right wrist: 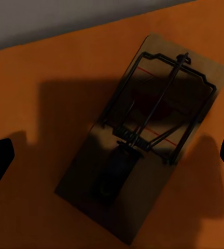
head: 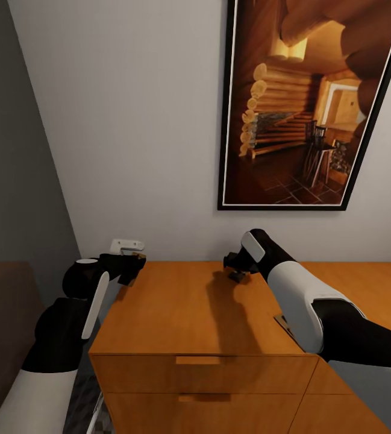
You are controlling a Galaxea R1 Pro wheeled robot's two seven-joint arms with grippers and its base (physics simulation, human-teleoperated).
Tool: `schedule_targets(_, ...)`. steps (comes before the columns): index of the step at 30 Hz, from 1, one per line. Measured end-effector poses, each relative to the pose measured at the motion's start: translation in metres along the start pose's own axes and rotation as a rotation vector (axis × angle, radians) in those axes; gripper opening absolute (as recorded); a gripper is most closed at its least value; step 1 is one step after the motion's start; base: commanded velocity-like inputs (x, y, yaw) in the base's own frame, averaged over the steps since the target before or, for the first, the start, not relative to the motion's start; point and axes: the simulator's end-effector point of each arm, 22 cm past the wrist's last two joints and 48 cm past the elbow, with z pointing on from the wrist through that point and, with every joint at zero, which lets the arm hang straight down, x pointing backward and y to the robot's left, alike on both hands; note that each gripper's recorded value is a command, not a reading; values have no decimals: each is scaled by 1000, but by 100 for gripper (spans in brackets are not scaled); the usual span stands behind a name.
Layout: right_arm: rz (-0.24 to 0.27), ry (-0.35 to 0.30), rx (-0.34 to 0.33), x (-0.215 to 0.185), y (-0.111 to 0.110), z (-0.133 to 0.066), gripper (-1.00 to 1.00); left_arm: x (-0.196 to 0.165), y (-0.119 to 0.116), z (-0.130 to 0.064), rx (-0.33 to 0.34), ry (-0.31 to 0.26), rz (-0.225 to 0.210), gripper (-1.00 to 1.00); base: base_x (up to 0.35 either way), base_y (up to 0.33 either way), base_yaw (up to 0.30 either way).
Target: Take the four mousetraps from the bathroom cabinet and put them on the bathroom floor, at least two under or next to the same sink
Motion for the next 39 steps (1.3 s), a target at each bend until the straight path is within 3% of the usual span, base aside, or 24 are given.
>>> schedule_targets(39, 3, -9, 2, 3, -5, 9, 100, 15, 0, 6, -2, 0, 1, -100, 0, 0, 0)
